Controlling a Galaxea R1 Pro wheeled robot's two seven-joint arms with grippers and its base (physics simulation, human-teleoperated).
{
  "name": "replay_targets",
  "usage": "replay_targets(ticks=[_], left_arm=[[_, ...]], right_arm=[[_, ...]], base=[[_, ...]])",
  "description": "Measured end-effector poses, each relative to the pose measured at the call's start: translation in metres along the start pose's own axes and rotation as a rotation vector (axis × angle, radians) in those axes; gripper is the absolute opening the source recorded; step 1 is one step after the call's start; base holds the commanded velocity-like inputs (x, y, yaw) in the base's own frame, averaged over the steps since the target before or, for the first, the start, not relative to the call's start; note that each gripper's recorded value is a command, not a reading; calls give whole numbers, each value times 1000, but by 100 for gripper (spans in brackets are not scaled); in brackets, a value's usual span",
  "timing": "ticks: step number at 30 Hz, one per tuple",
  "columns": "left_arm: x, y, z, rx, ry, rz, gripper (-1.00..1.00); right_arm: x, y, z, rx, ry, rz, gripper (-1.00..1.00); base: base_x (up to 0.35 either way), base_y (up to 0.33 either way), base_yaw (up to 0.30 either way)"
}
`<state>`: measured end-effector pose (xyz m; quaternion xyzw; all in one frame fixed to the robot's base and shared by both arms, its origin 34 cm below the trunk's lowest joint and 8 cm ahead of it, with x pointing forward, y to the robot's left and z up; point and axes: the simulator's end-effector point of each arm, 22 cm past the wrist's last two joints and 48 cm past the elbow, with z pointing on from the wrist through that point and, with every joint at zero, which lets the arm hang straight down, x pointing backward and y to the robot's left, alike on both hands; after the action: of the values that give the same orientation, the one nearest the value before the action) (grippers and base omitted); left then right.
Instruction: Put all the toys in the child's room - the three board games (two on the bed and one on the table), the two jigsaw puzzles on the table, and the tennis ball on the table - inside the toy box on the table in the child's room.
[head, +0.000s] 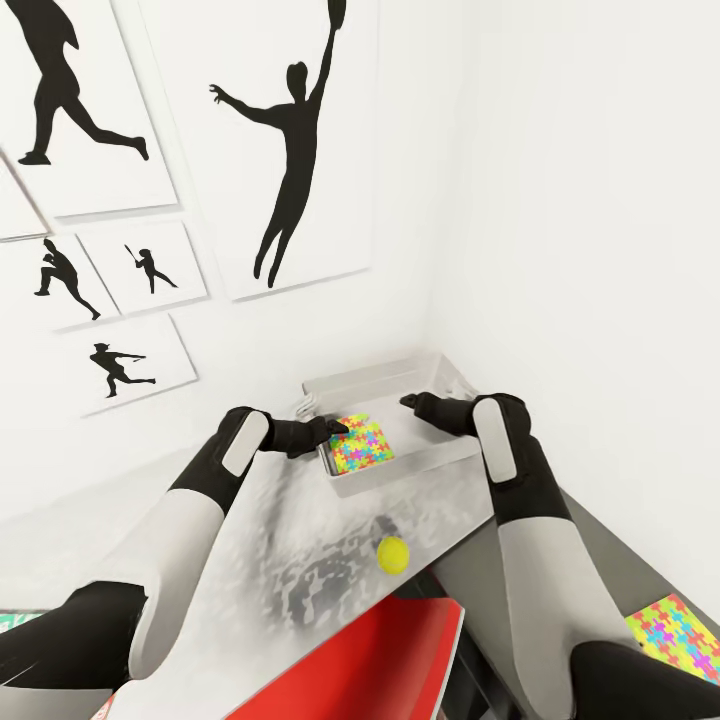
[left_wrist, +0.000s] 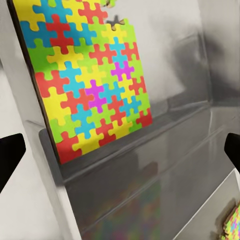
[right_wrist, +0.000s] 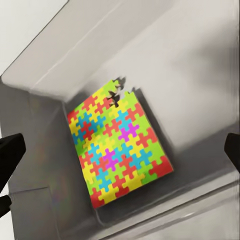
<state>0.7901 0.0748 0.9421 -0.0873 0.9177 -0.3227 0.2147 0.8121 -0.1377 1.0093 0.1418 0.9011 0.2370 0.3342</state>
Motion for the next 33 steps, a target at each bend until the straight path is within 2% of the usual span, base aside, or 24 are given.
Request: replay_targets(ticks=[11, 19, 26, 33], left_arm=[[0, 0, 0, -1, -1, 0, 100], [0, 0, 0, -1, 0, 0, 100], [0, 0, 0, -1, -1, -1, 100], [0, 0, 0, -1, -1, -1, 100]], right_arm=[[3, -22, 5, 94, 5, 9, 100], [7, -32, 7, 133, 15, 15, 100], [6, -38, 11, 152, -8, 59, 100], [6, -45, 11, 181, -11, 76, 100]], base=[[0, 0, 0], [0, 0, 0], [0, 0, 0], [0, 0, 0]])
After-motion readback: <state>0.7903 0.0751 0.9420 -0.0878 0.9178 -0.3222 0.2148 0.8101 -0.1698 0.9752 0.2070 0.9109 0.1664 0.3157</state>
